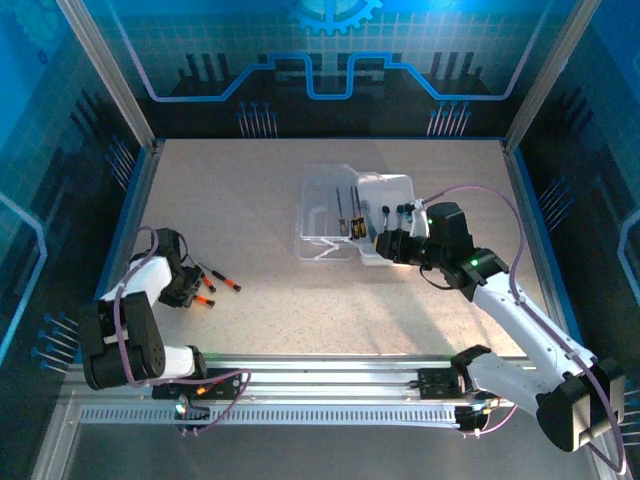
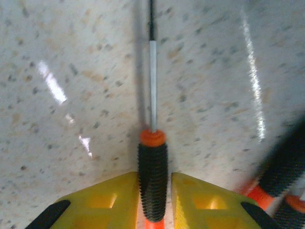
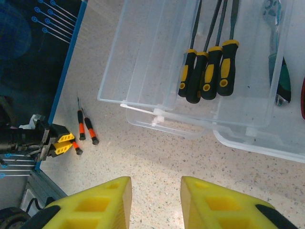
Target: Pack the tool kit
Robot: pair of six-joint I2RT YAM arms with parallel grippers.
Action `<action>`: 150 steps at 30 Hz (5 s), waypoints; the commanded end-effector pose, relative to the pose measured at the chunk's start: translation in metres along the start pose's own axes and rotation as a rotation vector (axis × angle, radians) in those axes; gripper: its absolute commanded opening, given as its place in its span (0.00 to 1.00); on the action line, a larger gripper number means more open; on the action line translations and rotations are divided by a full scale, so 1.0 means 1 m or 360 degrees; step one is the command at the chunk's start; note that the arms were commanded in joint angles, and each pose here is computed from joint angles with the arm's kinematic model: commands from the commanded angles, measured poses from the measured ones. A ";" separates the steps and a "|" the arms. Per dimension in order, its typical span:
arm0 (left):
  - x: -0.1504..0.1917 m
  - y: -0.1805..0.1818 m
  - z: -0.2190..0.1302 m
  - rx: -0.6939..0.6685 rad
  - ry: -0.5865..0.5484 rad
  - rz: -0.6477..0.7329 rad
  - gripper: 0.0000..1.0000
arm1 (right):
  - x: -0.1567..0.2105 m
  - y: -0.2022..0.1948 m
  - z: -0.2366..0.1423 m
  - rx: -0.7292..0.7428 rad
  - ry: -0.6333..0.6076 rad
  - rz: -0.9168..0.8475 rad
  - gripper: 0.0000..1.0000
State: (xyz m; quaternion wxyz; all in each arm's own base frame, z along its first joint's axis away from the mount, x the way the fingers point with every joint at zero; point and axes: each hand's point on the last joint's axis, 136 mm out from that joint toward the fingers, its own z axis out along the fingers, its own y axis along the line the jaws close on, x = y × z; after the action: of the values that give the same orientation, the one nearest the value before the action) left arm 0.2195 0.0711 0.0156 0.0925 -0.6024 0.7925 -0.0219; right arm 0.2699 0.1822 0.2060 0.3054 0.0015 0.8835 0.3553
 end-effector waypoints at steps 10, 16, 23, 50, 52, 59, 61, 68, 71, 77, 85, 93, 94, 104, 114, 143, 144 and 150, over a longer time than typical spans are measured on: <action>-0.020 -0.025 -0.021 0.0203 -0.0138 0.0075 0.36 | -0.003 0.009 0.001 -0.0029 0.0002 0.0033 0.34; -0.008 -0.023 -0.010 0.0149 0.0001 0.0034 0.43 | -0.003 0.009 -0.002 -0.0011 0.0001 0.0011 0.35; -0.002 -0.017 0.010 0.0153 0.0011 -0.0016 0.43 | -0.004 0.006 0.002 -0.0003 0.0001 0.0003 0.36; -0.020 -0.021 -0.009 0.0119 -0.0104 0.0131 0.15 | -0.006 0.004 -0.002 -0.0018 -0.0027 0.0015 0.37; -0.021 -0.022 -0.016 0.0135 -0.0124 0.0137 0.15 | -0.005 0.003 -0.002 -0.0018 -0.0023 0.0016 0.37; -0.026 -0.030 -0.045 0.0223 -0.0172 0.0143 0.14 | -0.004 0.003 -0.002 -0.0022 -0.0021 0.0012 0.37; -0.026 -0.038 -0.056 0.0272 -0.0188 0.0158 0.14 | -0.005 0.003 -0.001 -0.0019 -0.0026 0.0009 0.37; -0.016 -0.083 -0.100 0.0418 -0.0238 0.0347 0.14 | -0.003 0.003 0.006 -0.0046 -0.0002 0.0020 0.37; -0.004 -0.116 -0.123 0.0504 -0.0243 0.0471 0.14 | -0.005 0.004 0.009 -0.0059 -0.0005 0.0026 0.37; 0.038 -0.184 -0.160 0.0653 -0.0196 0.0795 0.14 | -0.008 -0.001 0.010 -0.0034 -0.0016 0.0035 0.37; 0.118 -0.262 -0.197 0.0805 -0.0091 0.1234 0.15 | -0.011 -0.015 0.005 0.0019 -0.0045 0.0062 0.37; 0.210 -0.309 -0.204 0.0911 0.0001 0.1667 0.15 | -0.006 -0.025 -0.005 0.0056 -0.0071 0.0095 0.37; 0.220 -0.313 -0.202 0.0910 0.0013 0.1709 0.15 | -0.005 -0.027 -0.007 0.0064 -0.0076 0.0099 0.37; 0.277 -0.331 -0.162 0.0808 0.0176 0.1897 0.15 | 0.005 -0.036 -0.015 0.0093 -0.0091 0.0139 0.37; 0.291 -0.330 -0.128 0.0732 0.0283 0.1919 0.15 | 0.010 -0.041 -0.013 0.0103 -0.0075 0.0162 0.37; 0.215 -0.315 -0.221 0.0928 0.0025 0.1754 0.48 | 0.005 -0.029 -0.014 0.0035 -0.0097 0.0147 0.43; 0.202 -0.307 -0.220 0.0918 -0.0008 0.1700 0.51 | 0.005 -0.028 -0.012 0.0026 -0.0095 0.0137 0.46; 0.110 -0.227 -0.175 0.0756 -0.0082 0.1186 0.62 | 0.006 -0.019 0.002 0.0034 -0.0130 0.0055 0.65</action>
State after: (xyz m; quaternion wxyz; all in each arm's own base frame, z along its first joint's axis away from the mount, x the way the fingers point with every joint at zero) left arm 0.3853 -0.1540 0.2324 0.2487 -0.1531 0.9398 -0.1775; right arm 0.2637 0.1654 0.1868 0.3123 0.0390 0.8809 0.3535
